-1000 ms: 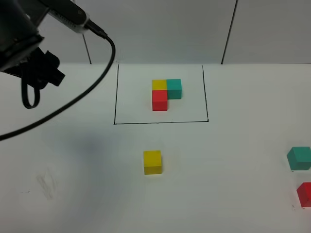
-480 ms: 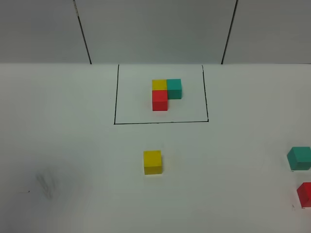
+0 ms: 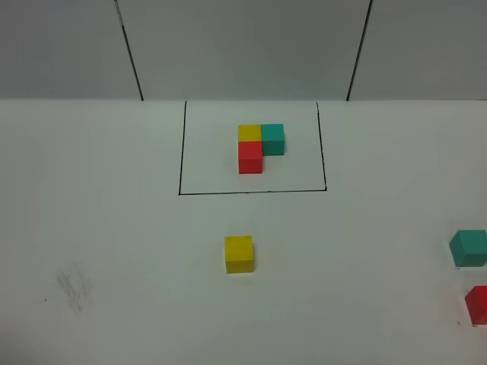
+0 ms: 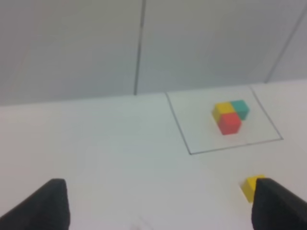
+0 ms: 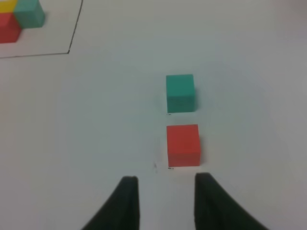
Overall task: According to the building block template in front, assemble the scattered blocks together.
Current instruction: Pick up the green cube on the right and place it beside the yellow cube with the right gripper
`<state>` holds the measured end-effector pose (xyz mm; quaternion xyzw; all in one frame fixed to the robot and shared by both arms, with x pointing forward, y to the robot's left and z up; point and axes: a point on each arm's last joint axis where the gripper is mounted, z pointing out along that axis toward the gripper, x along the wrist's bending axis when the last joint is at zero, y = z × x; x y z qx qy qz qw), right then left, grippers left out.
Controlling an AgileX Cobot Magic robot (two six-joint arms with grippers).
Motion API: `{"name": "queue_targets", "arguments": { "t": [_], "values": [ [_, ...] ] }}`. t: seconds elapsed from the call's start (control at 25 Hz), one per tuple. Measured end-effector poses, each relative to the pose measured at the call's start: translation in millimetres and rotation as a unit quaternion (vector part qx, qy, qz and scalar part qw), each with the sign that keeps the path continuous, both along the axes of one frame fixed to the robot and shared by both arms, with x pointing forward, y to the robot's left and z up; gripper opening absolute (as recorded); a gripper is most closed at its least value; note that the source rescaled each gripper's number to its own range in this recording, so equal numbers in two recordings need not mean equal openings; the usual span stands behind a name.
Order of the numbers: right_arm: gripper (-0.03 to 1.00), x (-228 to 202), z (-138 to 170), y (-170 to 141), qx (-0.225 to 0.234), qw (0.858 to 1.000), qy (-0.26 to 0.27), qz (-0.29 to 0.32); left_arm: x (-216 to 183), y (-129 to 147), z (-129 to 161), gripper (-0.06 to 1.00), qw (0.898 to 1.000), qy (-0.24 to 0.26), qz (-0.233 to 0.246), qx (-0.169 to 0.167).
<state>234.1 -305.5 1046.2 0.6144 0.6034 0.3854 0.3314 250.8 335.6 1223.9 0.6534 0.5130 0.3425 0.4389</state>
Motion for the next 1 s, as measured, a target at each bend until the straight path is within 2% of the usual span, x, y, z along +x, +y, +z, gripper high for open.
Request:
{"name": "queue_targets", "arguments": {
  "t": [0.16, 0.32, 0.56, 0.88, 1.0],
  "values": [
    [0.0, 0, 0, 0, 0.0, 1.0, 0.0, 0.0, -21, 1, -26, 0.78, 0.997, 0.016, -0.066, -0.03],
    [0.0, 0, 0, 0, 0.0, 1.0, 0.0, 0.0, -24, -7, -52, 0.77, 0.993, 0.028, -0.103, -0.045],
    [0.0, 0, 0, 0, 0.0, 1.0, 0.0, 0.0, -18, -19, -93, 0.77, 0.989, 0.041, -0.13, -0.061],
    [0.0, 0, 0, 0, 0.0, 1.0, 0.0, 0.0, -33, -8, -121, 0.77, 0.987, 0.004, -0.136, -0.081],
    [0.0, 0, 0, 0, 0.0, 1.0, 0.0, 0.0, -31, -9, -133, 0.77, 0.988, 0.019, -0.134, -0.073]
  ]
}}
